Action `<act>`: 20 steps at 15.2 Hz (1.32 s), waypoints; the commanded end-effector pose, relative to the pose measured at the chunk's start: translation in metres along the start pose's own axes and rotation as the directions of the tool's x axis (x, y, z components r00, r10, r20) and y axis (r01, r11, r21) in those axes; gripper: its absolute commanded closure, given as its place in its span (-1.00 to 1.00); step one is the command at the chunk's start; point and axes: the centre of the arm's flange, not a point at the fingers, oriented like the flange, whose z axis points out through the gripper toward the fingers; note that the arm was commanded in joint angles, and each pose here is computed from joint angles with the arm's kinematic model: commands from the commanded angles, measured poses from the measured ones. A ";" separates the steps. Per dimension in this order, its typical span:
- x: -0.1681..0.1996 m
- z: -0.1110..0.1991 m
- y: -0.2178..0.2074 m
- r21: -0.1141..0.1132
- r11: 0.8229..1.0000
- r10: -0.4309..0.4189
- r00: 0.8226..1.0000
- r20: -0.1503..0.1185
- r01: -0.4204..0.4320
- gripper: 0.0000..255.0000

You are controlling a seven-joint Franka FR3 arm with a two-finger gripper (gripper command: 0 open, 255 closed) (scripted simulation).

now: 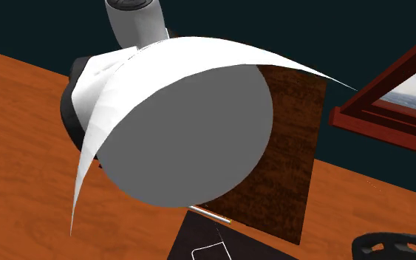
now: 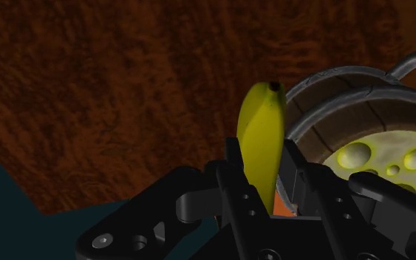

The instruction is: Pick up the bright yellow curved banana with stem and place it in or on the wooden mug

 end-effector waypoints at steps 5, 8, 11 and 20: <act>0.020 -0.011 -0.034 0.000 1.000 0.000 1.000 0.000 0.000 1.00; 0.037 -0.009 -0.070 0.000 1.000 0.000 1.000 0.000 0.000 1.00; 0.054 -0.007 -0.106 0.000 1.000 0.000 1.000 0.000 0.000 1.00; 0.068 0.027 -0.146 0.000 1.000 0.000 1.000 0.000 0.000 1.00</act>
